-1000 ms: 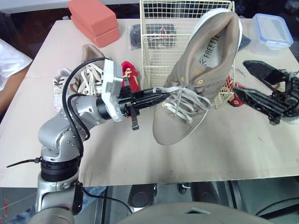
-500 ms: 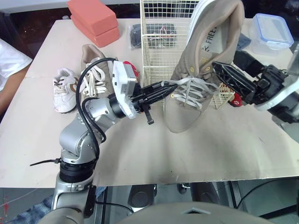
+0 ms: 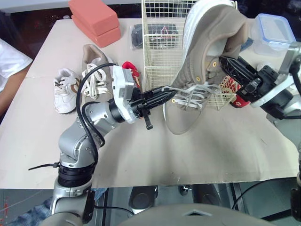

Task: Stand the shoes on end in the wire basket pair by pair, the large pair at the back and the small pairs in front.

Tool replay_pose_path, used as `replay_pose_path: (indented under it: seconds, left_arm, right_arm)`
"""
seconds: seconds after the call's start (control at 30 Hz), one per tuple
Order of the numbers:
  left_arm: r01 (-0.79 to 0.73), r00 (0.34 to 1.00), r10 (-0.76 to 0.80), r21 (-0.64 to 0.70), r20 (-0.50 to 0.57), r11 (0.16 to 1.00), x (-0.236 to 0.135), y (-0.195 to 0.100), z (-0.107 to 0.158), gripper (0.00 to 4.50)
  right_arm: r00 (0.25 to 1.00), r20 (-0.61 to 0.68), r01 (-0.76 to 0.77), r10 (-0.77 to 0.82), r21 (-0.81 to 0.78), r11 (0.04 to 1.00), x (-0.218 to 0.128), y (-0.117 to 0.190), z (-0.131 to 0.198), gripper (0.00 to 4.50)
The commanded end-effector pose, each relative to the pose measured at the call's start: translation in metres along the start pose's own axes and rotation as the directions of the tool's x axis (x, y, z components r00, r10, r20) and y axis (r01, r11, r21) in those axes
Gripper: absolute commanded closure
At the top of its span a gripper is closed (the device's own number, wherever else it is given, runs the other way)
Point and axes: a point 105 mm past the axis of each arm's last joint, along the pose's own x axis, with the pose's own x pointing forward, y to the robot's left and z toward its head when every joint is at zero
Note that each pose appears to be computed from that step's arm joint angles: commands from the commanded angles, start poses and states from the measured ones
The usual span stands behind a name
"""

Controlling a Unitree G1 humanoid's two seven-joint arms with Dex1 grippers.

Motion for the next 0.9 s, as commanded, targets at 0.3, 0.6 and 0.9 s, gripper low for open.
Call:
replay_pose_path:
  seconds: [0.3, 0.6, 0.9]
  left_arm:
    - [0.036, 0.999, -0.036, 0.005, 0.001, 0.999, -0.005, -0.003, 0.021, 0.06]
    - [0.019, 0.999, -0.016, 0.088, -0.039, 0.996, -0.018, 0.005, 0.040, 0.02]
    - [-0.072, 0.992, 0.088, 0.175, -0.088, 0.982, -0.034, 0.015, 0.053, 0.02]
  right_arm:
    - [0.981, 0.184, -0.058, 0.058, -0.009, 0.998, 0.007, 0.011, 0.050, 4.50]
    - [0.888, 0.460, 0.074, -0.004, -0.134, 0.988, 0.032, -0.022, 0.130, 4.50]
    - [0.786, 0.612, 0.241, -0.093, -0.165, 0.956, 0.050, -0.051, 0.149, 4.50]
